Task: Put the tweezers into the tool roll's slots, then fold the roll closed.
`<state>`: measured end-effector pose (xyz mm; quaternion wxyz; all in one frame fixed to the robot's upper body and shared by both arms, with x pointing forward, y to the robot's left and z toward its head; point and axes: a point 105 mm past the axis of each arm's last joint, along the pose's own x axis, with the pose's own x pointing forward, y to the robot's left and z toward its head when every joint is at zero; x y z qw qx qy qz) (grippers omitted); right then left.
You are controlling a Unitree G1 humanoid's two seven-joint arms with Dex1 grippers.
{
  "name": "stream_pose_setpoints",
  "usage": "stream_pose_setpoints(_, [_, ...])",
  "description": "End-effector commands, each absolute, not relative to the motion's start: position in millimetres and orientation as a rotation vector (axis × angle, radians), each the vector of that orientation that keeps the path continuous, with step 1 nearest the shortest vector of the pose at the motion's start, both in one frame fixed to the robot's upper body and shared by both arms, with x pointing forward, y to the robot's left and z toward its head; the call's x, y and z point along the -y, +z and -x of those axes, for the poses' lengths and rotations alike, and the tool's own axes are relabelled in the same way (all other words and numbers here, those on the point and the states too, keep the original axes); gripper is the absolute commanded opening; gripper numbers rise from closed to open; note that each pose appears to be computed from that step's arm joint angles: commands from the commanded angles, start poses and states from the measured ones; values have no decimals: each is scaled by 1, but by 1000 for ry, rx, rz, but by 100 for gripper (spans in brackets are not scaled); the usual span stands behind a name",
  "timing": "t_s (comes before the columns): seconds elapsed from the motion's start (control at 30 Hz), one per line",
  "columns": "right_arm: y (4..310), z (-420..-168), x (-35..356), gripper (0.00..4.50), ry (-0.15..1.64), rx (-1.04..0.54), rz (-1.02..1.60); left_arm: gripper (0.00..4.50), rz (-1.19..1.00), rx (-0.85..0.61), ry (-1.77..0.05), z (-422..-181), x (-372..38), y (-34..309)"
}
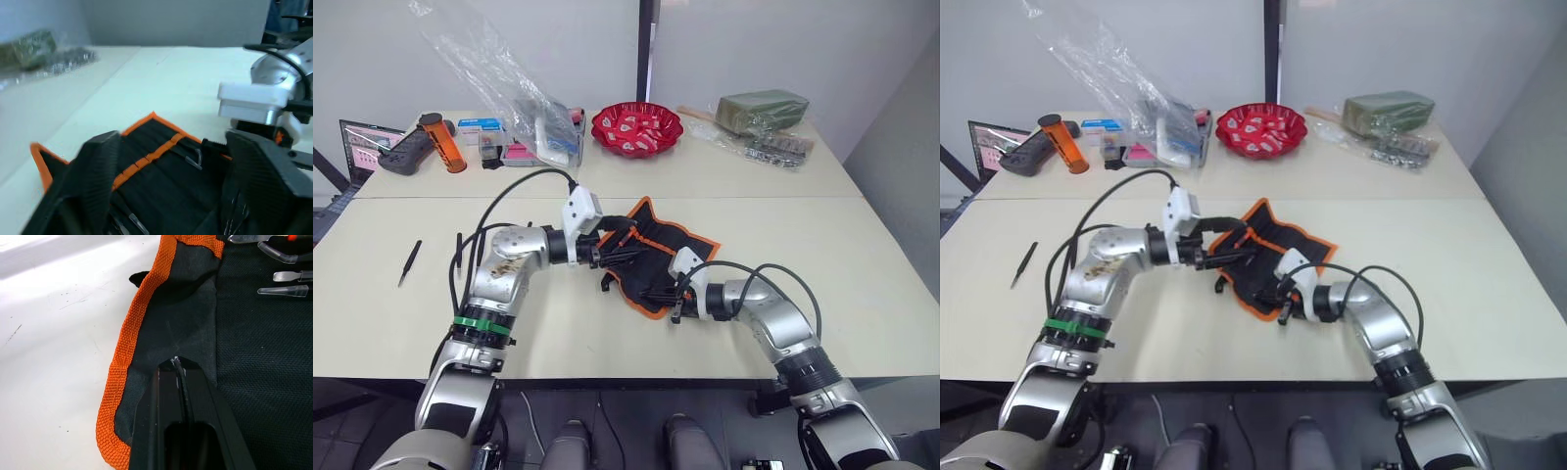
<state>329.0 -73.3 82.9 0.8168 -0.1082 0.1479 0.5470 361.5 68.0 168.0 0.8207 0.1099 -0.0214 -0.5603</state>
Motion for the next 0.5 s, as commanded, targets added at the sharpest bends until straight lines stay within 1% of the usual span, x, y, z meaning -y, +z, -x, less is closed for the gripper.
stream_pose_setpoints(0.03, [63, -326, 83, 0, 1125, -397, 245, 189, -227, -3, -1099, -371, -53, 160])
stream_pose_setpoints(0.13, [63, -325, 83, 0, 1116, -398, 243, 89, -229, -60, -1090, -368, -45, 146])
stream_pose_setpoints(0.2, [62, -325, 82, 0, 1110, -403, 236, 24, -278, -121, -1086, -363, -48, 126])
stream_pose_setpoints(0.23, [62, -325, 82, 0, 1108, -404, 235, 5, -282, -140, -1084, -361, -49, 120])
stream_pose_setpoints(0.3, [63, -325, 82, 0, 1106, -405, 234, 5, -304, -183, -1054, -360, -55, 102])
stream_pose_setpoints(0.4, [63, -326, 82, 0, 1104, -406, 233, 5, -285, -208, -1001, -363, -61, 90])
stream_pose_setpoints(0.5, [63, -326, 83, 0, 1100, -406, 237, 5, -218, -214, -922, -369, -73, 83])
